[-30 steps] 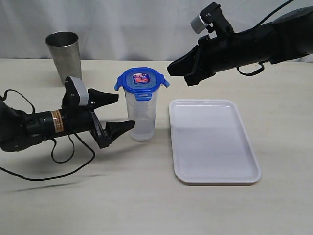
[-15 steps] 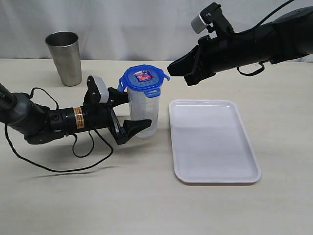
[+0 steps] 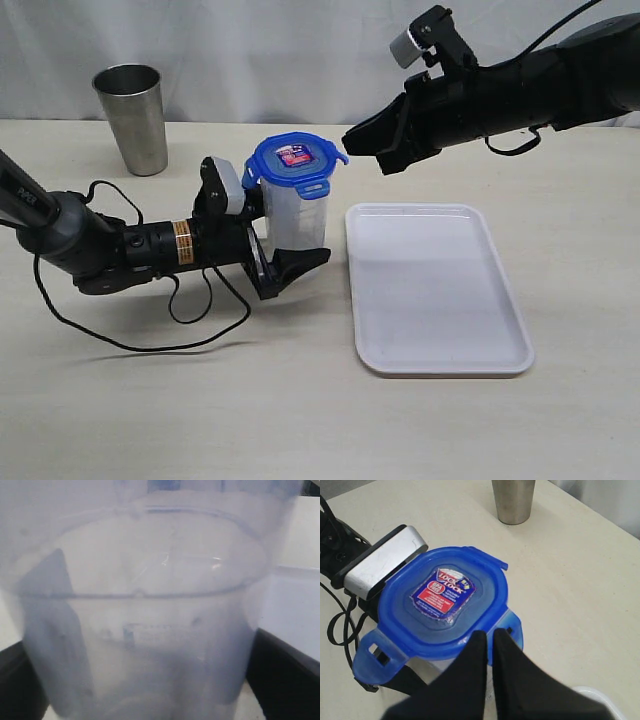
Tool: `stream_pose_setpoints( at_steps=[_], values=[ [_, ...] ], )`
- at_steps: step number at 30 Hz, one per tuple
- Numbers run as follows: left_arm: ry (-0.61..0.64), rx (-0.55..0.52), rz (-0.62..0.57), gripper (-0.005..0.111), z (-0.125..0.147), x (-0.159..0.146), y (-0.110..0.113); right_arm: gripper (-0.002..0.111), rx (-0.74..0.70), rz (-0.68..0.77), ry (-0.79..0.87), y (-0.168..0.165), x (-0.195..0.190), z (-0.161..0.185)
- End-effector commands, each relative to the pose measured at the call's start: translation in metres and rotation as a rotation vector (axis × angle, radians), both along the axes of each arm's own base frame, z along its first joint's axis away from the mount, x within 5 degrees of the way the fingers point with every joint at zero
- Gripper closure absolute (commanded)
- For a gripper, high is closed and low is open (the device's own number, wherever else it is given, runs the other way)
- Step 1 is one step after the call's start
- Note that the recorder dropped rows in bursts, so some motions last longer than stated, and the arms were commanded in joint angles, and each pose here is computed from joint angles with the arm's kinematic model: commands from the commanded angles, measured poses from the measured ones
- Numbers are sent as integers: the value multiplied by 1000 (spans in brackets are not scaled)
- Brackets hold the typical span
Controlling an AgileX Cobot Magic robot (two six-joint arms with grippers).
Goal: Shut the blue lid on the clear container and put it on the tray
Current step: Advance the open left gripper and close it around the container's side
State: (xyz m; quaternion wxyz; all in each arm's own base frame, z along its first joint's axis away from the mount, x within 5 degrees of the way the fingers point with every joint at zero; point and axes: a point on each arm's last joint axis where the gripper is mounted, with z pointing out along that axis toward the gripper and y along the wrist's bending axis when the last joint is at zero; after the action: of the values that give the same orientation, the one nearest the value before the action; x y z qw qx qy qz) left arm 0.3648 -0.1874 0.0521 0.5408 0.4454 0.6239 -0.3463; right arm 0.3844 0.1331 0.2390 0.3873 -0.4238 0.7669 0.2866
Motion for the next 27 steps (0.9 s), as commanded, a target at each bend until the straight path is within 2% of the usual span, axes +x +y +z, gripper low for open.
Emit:
stream_pose_setpoints(
  at_steps=[1, 5, 14, 16, 17, 18, 21, 23, 24, 27],
  values=[
    [-13, -11, 10, 18, 1, 2, -1, 104, -1, -7, -4, -1, -1, 3],
    [-29, -67, 6, 18, 6, 2, -2, 104, -1, -7, -4, -1, -1, 3],
    [-26, -77, 32, 18, 7, 4, -1, 104, 2, -11, 1, -1, -1, 3],
    [-26, -77, 32, 26, 7, 4, -1, 104, 2, -12, 3, -1, -1, 3],
    [-26, -77, 32, 37, 7, 4, -1, 104, 3, -13, 4, -1, -1, 3],
    [-27, -76, 29, 42, 7, 4, -1, 104, 1, -17, 1, -1, -1, 3],
    [-17, -74, 13, 75, 6, 3, -1, 103, 4, -103, 22, -4, 4, 2],
    [-10, -72, 1, 99, 6, 1, -2, 93, -6, -120, 59, -5, 3, 0],
    [-8, -73, 1, 107, 6, 1, -2, 86, -11, -133, 85, -6, 3, -1],
    [46, -91, 18, 107, 7, 5, 6, 64, -51, -212, 130, -12, 0, 4]
  ],
)
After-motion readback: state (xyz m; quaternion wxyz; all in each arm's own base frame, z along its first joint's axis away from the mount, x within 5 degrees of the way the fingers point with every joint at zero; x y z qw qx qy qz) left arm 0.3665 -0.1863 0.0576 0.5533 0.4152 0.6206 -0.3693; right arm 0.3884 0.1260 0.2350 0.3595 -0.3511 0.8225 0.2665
